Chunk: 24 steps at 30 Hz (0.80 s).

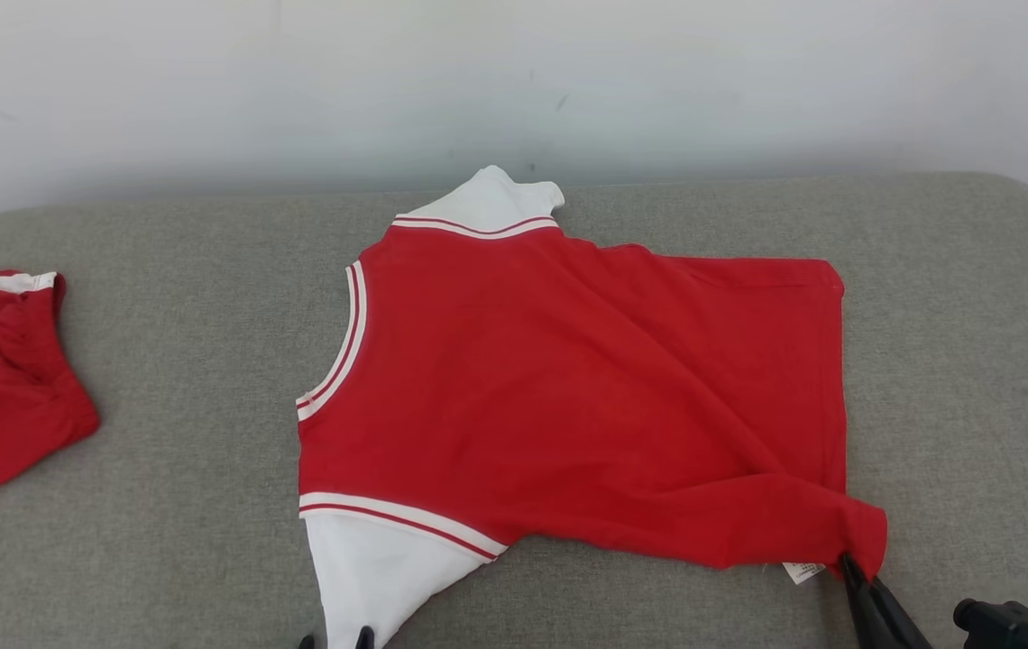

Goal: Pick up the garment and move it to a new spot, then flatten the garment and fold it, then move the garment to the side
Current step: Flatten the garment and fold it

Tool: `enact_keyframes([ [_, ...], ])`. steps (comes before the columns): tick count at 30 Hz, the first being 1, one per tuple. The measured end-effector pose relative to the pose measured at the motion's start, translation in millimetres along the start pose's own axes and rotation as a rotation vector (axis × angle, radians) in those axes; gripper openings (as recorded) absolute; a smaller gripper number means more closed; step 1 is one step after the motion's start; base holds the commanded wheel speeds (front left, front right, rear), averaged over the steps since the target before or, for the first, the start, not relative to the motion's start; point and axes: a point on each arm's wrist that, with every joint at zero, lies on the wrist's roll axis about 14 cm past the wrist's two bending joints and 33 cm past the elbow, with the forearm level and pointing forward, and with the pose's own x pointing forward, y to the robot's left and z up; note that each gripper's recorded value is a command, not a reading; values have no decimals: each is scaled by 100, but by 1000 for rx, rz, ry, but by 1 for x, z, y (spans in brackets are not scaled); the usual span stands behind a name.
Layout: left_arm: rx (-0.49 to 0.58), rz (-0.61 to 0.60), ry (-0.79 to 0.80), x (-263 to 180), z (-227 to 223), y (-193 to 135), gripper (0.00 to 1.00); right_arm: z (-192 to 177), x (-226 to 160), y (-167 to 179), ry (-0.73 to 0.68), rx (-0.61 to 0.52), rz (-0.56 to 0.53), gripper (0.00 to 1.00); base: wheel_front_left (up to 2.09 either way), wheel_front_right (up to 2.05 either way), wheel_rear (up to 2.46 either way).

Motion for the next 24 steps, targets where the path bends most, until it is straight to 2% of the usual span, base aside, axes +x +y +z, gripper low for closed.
enact_keyframes([
  [3,78,-9,18,1,-3,-1,100,-1,-1,-1,2,2,-4,0,0,0,0],
  [4,96,-10,20,1,-3,-1,45,0,-1,-2,0,2,-5,0,0,0,0],
  [5,102,-12,20,2,-3,-1,0,0,-2,-2,-1,2,-6,0,0,0,0],
  [14,87,-45,-73,-3,16,-15,0,5,-4,1,-19,1,3,0,0,0,0],
  [20,-21,-57,-258,-13,69,-18,0,14,-6,6,-46,-20,31,0,0,0,0],
  [24,-65,-105,-367,-19,109,-26,0,26,-3,15,-70,-40,76,0,0,0,0],
])
